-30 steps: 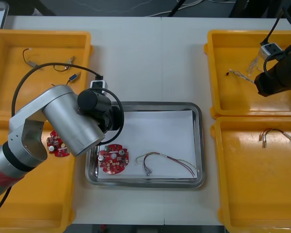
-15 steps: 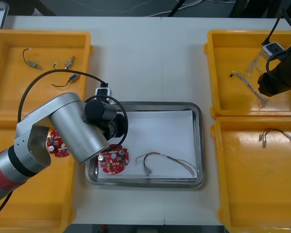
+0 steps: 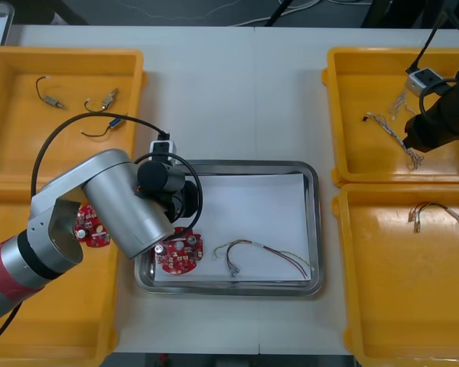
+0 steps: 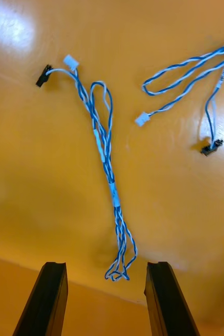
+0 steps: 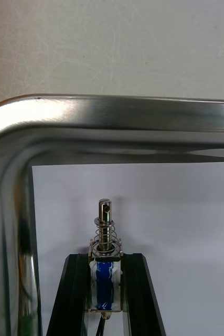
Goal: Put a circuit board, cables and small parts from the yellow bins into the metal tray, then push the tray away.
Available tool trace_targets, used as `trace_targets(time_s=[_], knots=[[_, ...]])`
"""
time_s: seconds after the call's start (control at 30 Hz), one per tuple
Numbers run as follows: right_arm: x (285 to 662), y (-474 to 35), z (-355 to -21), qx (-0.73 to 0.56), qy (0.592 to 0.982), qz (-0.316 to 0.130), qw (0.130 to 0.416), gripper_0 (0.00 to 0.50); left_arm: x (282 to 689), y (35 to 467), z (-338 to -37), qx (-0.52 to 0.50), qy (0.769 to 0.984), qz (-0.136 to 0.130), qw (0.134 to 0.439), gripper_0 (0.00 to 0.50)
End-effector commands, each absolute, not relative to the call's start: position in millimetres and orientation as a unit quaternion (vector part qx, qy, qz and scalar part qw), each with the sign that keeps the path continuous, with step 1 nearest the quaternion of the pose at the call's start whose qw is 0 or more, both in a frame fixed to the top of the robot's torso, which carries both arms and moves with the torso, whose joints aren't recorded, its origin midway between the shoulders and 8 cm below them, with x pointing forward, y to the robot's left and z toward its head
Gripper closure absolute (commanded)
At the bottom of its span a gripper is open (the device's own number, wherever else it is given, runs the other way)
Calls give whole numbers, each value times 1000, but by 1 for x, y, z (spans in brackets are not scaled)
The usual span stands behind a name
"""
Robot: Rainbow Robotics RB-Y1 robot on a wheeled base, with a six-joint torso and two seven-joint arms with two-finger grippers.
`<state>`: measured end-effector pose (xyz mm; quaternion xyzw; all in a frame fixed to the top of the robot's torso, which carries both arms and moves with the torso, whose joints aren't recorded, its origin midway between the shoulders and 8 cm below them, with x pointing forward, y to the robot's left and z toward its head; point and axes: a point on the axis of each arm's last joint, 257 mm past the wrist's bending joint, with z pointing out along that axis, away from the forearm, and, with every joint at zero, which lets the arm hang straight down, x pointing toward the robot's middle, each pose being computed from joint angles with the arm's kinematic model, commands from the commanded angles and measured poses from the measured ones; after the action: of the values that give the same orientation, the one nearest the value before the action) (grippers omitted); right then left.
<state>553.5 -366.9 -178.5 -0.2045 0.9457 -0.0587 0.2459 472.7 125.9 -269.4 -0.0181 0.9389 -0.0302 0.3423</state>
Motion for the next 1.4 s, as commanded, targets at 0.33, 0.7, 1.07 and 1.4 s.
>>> trace_targets(time_s=[0.33, 0.7, 1.07, 1.4], knots=[[599, -365, -144, -262, 918, -74, 289, 68, 466, 110, -278, -51, 937, -56, 340, 277], [606, -347, -169, -282, 913, -78, 284, 67, 468, 107, -277, -53, 936, -64, 343, 0], [610, -351, -191, -282, 915, -86, 275, 68, 471, 109, -252, -63, 934, -77, 343, 0], [610, -352, -210, -280, 918, -88, 266, 67, 469, 113, -212, -69, 935, -89, 337, 0]])
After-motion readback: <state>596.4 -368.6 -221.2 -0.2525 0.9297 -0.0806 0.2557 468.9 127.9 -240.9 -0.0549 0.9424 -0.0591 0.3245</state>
